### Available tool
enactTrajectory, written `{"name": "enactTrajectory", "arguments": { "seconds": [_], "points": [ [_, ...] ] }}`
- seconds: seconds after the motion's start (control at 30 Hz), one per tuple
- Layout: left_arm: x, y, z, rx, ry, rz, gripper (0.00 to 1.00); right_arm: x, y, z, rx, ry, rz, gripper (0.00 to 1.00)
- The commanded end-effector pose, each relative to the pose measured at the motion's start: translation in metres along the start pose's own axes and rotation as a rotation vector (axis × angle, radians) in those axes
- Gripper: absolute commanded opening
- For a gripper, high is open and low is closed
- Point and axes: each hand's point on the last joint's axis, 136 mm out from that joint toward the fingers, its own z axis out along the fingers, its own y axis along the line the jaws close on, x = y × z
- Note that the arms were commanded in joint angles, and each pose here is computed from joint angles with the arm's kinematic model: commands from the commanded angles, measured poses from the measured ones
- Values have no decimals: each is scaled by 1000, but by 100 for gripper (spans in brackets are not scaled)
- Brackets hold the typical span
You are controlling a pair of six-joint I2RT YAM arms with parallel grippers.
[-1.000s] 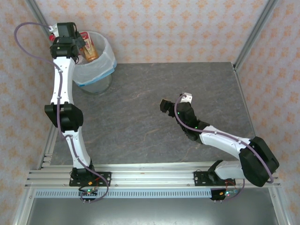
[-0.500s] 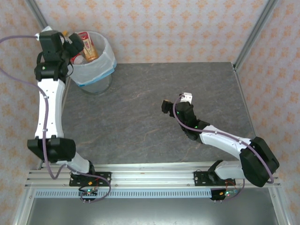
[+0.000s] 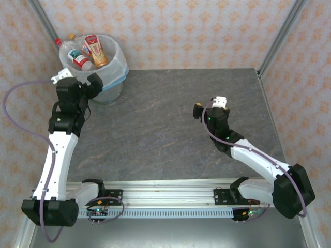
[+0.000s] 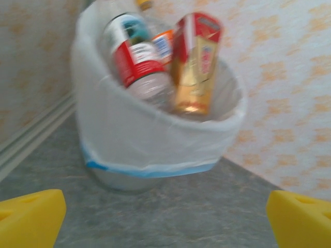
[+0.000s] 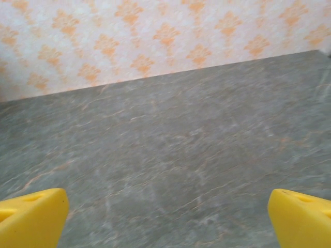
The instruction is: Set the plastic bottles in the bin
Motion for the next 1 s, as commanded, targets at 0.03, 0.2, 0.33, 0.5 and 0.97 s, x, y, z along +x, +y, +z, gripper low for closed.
{"name": "enactTrajectory", "arguments": {
  "seconds": [0.03,0.2,0.33,0.5,0.97],
  "points": [
    [19,61,0,-278,-62,85,100,-1,-39,2,111,3,-42,99],
    [70,99,15,-368,-51,157,100,10,-79,8,215,27,-38,99],
    [111,113,34,-360,-2,222,100,18,-105,10,281,45,-27,99],
    [148,126,50,-333,11,244,100,29,-123,10,322,62,-14,99],
    [189,89,109,-87,14,326,100,49,-132,20,318,93,-43,99]
  ]
}}
